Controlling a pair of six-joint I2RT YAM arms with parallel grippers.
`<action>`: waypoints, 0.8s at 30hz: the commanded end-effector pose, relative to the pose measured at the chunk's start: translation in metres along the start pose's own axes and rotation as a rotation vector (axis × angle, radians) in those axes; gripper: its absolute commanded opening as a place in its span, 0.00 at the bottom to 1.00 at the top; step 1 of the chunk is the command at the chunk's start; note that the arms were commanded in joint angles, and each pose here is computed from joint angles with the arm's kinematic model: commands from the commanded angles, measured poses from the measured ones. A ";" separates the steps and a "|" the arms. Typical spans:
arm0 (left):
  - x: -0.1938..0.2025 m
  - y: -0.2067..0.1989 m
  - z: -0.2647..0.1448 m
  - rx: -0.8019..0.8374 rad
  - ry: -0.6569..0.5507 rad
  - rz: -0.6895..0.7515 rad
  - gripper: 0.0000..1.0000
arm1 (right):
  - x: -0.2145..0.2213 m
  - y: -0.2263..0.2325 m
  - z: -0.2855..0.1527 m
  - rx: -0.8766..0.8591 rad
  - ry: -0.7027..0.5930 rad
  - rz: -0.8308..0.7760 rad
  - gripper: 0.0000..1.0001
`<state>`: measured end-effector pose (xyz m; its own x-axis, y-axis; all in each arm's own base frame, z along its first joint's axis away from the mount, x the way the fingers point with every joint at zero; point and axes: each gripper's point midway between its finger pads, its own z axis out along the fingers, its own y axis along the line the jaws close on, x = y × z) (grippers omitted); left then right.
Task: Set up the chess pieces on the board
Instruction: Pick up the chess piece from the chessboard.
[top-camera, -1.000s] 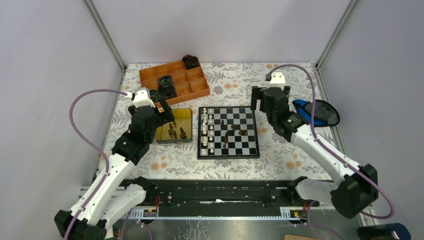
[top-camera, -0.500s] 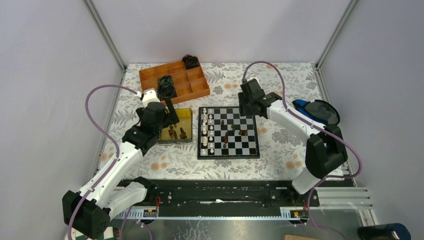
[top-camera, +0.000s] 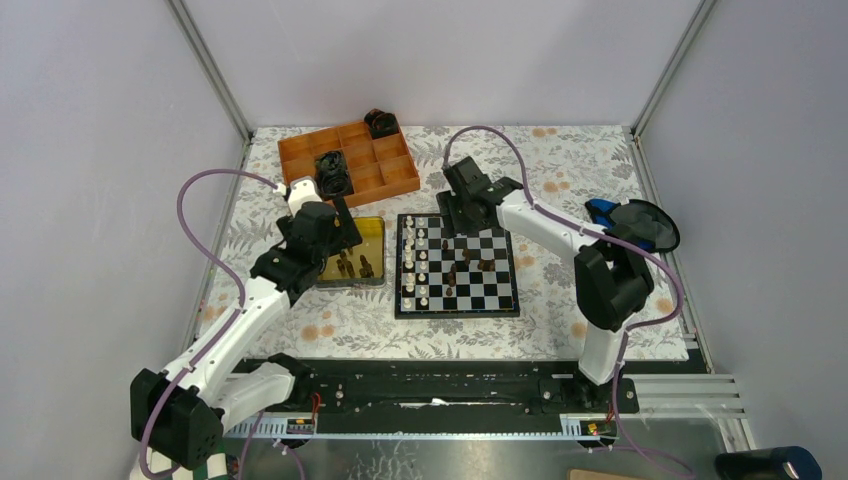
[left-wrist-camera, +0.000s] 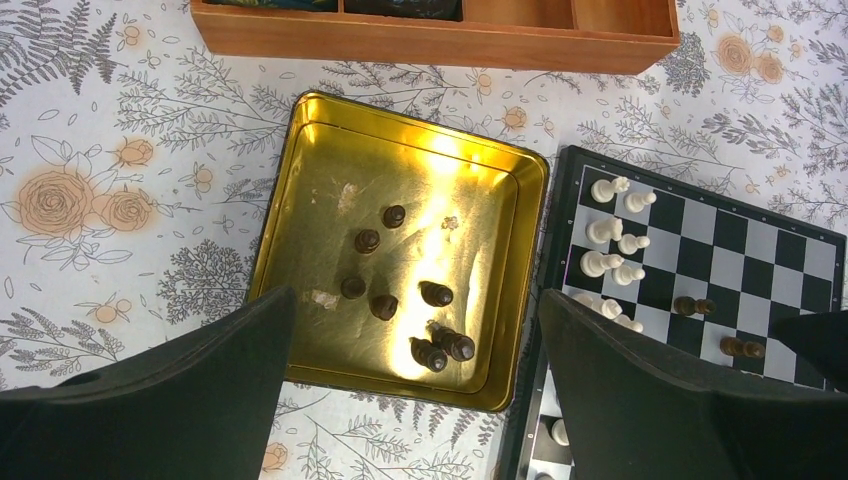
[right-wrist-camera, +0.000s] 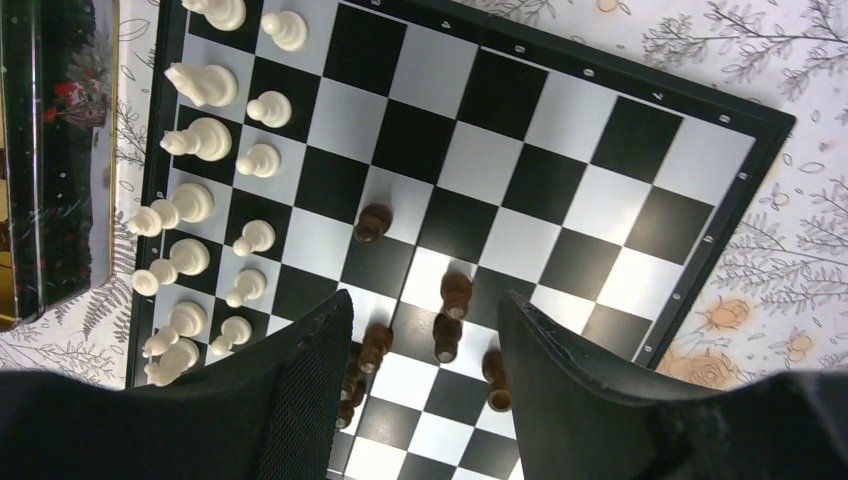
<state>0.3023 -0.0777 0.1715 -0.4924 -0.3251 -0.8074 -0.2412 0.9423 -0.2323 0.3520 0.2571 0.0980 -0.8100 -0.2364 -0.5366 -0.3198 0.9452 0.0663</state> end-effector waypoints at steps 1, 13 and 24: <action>-0.010 -0.007 -0.002 0.018 -0.027 -0.034 0.99 | -0.012 0.020 0.000 -0.049 0.004 -0.034 0.62; -0.004 -0.004 0.000 0.008 -0.018 -0.030 0.99 | -0.004 0.036 0.025 -0.071 0.069 -0.055 0.62; 0.000 -0.002 0.007 -0.007 -0.007 -0.010 0.99 | 0.001 0.040 0.043 -0.075 0.102 -0.062 0.57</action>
<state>0.3037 -0.0788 0.1660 -0.5028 -0.3315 -0.7983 -0.2518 0.9396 -0.2316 0.3565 0.2921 0.0530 -0.8456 -0.3054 -0.4378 -0.3755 0.9233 0.0813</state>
